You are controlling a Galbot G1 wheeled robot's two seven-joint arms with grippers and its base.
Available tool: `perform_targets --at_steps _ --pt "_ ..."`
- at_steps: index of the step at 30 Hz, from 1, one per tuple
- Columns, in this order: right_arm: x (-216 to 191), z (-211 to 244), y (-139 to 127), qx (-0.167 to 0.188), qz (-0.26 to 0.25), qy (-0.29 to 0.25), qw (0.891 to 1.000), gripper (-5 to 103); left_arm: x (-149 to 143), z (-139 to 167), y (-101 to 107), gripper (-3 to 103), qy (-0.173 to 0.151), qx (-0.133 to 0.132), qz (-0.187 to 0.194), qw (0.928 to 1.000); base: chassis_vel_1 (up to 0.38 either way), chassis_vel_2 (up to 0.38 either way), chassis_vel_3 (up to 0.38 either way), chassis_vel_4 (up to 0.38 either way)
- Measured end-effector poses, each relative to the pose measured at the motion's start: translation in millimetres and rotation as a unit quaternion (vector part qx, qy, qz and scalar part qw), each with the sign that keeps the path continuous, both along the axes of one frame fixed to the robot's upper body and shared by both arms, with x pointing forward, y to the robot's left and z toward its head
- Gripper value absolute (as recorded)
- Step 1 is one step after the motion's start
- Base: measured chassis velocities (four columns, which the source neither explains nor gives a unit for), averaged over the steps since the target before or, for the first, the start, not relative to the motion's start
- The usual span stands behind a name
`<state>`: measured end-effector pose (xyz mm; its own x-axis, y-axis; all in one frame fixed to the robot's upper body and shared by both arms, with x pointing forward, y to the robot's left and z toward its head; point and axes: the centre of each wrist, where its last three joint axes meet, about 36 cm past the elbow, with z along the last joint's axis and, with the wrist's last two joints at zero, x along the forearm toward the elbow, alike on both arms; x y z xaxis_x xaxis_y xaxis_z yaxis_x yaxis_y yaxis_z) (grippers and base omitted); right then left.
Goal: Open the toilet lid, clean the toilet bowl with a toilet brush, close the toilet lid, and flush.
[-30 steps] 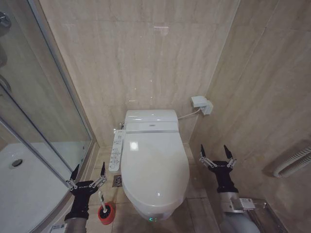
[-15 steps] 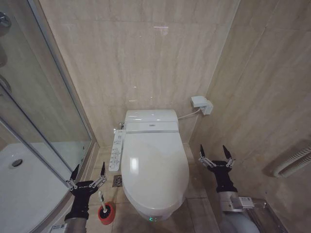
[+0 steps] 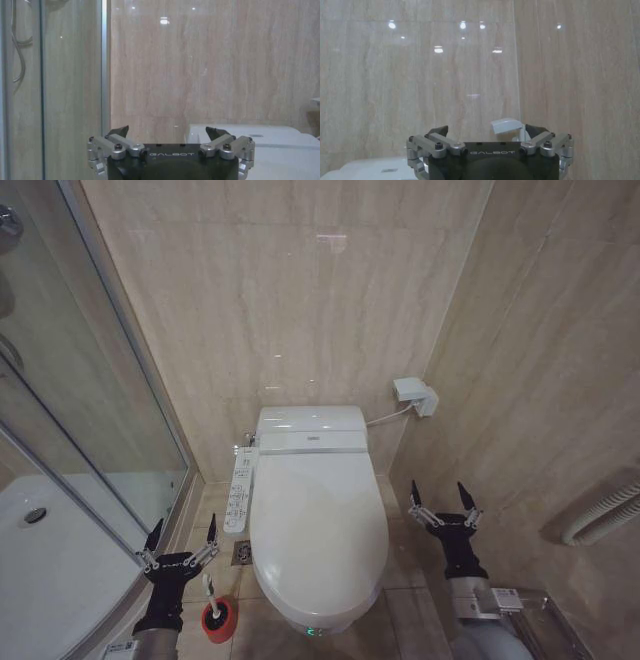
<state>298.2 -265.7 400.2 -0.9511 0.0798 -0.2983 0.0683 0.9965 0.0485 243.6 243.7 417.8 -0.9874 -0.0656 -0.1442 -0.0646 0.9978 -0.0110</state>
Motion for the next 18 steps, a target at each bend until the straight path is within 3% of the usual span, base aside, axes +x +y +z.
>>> perform_targets --at_steps 18 --pt "-1.7 5.7 2.4 -0.004 -0.002 0.001 1.000 100 0.0 0.0 0.0 100 0.000 0.000 0.000 1.0000 0.000 0.000 0.000 0.000"
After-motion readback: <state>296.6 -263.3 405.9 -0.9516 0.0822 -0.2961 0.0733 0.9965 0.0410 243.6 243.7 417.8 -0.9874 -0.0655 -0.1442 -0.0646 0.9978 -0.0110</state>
